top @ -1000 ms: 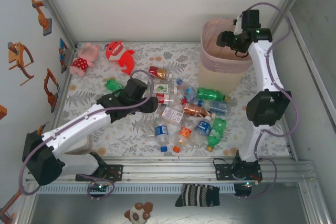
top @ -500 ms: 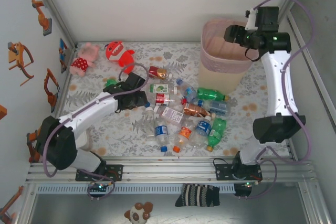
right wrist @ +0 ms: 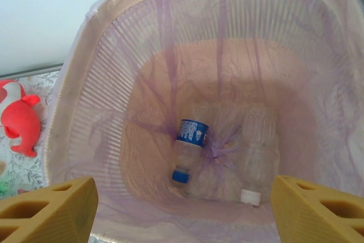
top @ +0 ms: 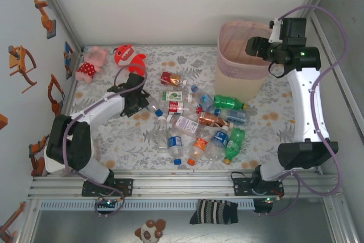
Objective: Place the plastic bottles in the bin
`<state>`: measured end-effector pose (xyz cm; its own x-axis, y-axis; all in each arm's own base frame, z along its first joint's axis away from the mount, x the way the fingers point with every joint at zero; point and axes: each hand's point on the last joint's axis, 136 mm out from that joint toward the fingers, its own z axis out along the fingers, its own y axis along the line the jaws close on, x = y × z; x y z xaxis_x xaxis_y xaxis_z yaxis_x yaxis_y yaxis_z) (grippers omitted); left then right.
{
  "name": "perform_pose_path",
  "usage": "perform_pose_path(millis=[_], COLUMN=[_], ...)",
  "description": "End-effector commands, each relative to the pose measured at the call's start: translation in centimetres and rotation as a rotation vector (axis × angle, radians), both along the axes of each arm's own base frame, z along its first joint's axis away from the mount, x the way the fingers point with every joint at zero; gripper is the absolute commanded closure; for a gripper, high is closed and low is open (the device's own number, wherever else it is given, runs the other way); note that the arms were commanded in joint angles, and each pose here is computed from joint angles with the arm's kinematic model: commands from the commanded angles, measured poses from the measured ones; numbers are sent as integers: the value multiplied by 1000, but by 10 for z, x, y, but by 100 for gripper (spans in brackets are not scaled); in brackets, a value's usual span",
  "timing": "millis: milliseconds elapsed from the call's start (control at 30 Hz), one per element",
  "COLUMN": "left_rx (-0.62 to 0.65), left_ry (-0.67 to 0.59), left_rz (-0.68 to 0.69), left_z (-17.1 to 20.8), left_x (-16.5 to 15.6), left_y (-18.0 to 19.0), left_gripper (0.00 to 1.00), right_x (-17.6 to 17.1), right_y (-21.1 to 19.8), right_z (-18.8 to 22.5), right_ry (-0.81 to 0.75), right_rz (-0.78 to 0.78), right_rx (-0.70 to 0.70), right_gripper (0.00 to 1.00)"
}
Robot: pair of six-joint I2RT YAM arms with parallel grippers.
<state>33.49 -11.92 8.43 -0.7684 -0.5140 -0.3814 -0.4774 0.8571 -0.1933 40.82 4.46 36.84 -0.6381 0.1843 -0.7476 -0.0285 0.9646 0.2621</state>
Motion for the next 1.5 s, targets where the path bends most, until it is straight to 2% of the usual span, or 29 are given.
perform_pose_path(millis=[0, 567, 1000, 1467], left_rx=[-37, -87, -54, -28], left_ry=[-4, 29, 75, 55], left_rz=[36, 64, 74, 48], left_z=[-2, -33, -54, -46], left_x=[10, 23, 18, 19], left_y=[1, 7, 14, 19], left_gripper=[43, 51, 55, 71], right_x=[-9, -19, -19, -23], right_y=[-3, -3, -2, 0], right_z=[11, 19, 18, 27], right_ry=[-32, -50, -50, -73], right_rz=[-8, -8, -1, 7], right_rx=[-11, -12, -7, 3], right_gripper=[21, 22, 21, 22])
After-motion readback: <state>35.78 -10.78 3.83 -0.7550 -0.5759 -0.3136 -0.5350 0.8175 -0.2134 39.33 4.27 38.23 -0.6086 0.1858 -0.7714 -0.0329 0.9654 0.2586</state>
